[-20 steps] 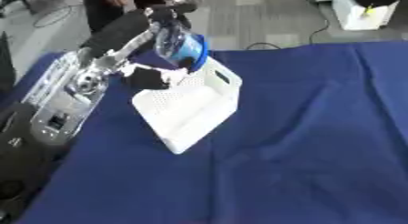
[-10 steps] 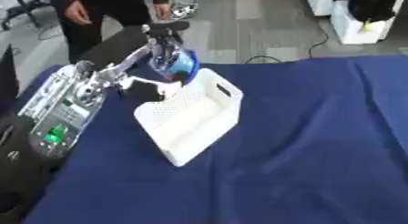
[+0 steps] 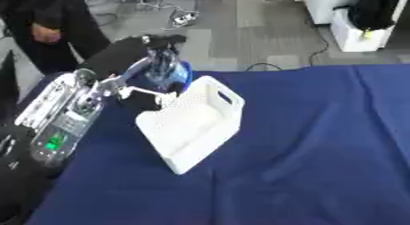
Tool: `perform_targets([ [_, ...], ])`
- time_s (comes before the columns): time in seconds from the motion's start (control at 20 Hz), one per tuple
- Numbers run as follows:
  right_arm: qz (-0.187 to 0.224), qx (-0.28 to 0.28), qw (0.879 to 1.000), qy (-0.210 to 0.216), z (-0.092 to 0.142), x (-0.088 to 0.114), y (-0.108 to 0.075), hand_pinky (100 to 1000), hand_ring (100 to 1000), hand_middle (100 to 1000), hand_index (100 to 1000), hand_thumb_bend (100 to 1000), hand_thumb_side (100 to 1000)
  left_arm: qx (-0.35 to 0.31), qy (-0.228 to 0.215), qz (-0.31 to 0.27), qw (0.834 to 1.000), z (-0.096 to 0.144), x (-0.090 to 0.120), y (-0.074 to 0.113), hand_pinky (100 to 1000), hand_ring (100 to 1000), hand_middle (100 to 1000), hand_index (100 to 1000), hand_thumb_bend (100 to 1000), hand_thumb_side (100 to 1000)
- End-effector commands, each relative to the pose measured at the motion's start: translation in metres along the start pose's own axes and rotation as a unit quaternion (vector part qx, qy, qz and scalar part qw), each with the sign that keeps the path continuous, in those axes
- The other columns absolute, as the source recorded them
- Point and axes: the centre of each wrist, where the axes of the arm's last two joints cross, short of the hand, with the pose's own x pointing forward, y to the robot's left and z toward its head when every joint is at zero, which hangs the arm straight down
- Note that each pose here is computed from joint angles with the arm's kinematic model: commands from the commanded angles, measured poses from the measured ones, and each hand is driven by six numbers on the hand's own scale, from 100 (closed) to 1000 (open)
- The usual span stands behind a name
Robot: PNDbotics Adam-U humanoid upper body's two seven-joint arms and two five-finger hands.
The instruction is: Pick up objects on the table and place them in the box.
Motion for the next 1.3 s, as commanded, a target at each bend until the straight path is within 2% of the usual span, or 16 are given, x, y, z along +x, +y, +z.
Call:
perform_targets([
  [0.05, 0.007, 0.010, 1.000, -0.012, -0.006, 0.005, -0.005, 904, 828, 845, 886, 100, 965, -0.042, -0.005, -0.041, 0.998, 0.002, -0.006, 0.011, 1000, 799, 799, 829, 100, 394],
  [0.1, 0.007, 0.010, 1.000, -0.012, -0.006, 0.005, -0.005, 904, 828, 845, 886, 100, 965, -0.051, -0.009, -0.044, 0.998, 0.003, -0.006, 0.011, 1000, 799, 799, 829, 100, 394],
  [0.15, 0.007, 0.010, 1.000, -0.012, -0.006, 0.005, -0.005, 904, 829, 845, 886, 100, 966, -0.056, -0.012, -0.047, 0.997, 0.003, -0.006, 0.012, 1000, 866, 853, 860, 100, 474],
  [0.35, 0.007, 0.010, 1.000, -0.012, -0.006, 0.005, -0.005, 904, 829, 845, 886, 100, 965, -0.059, -0.020, -0.051, 0.997, 0.003, -0.005, 0.015, 1000, 879, 877, 882, 100, 517],
  [0.7, 0.007, 0.010, 1.000, -0.011, -0.006, 0.005, -0.005, 904, 829, 846, 887, 100, 964, -0.053, -0.025, -0.052, 0.997, 0.003, -0.005, 0.016, 1000, 885, 884, 883, 100, 517],
  [0.75, 0.006, 0.010, 1.000, -0.011, -0.006, 0.005, -0.005, 904, 829, 846, 887, 100, 965, -0.048, -0.027, -0.053, 0.997, 0.003, -0.004, 0.017, 1000, 865, 868, 868, 101, 448],
  [0.9, 0.007, 0.009, 1.000, -0.009, -0.004, 0.005, -0.005, 905, 829, 846, 887, 100, 961, -0.013, -0.043, -0.044, 0.998, 0.005, 0.001, 0.020, 1000, 853, 856, 861, 100, 430],
  [0.95, 0.007, 0.009, 1.000, -0.008, -0.004, 0.005, -0.005, 907, 830, 846, 887, 100, 971, -0.001, -0.047, -0.039, 0.998, 0.006, 0.002, 0.021, 802, 806, 814, 830, 100, 331],
  [1.0, 0.007, 0.007, 1.000, -0.006, -0.003, 0.004, -0.005, 906, 830, 846, 887, 100, 970, 0.022, -0.052, -0.027, 0.998, 0.008, 0.004, 0.021, 845, 812, 819, 834, 100, 340],
  [1.05, 0.007, 0.007, 1.000, -0.004, -0.002, 0.004, -0.005, 907, 830, 847, 887, 100, 973, 0.043, -0.055, -0.014, 0.997, 0.010, 0.006, 0.021, 417, 738, 751, 791, 100, 273],
  [1.15, 0.006, 0.005, 1.000, 0.000, 0.000, 0.004, -0.005, 907, 830, 847, 887, 100, 971, 0.093, -0.057, 0.026, 0.994, 0.015, 0.010, 0.018, 242, 665, 688, 760, 100, 254],
  [1.2, 0.006, 0.005, 1.000, 0.002, 0.001, 0.004, -0.005, 906, 830, 847, 887, 100, 970, 0.119, -0.058, 0.049, 0.990, 0.017, 0.014, 0.016, 201, 639, 663, 751, 100, 263],
  [1.3, 0.005, 0.002, 1.000, 0.005, 0.002, 0.004, -0.006, 905, 829, 847, 887, 100, 965, 0.169, -0.056, 0.101, 0.979, 0.023, 0.024, 0.008, 177, 600, 617, 734, 100, 317],
])
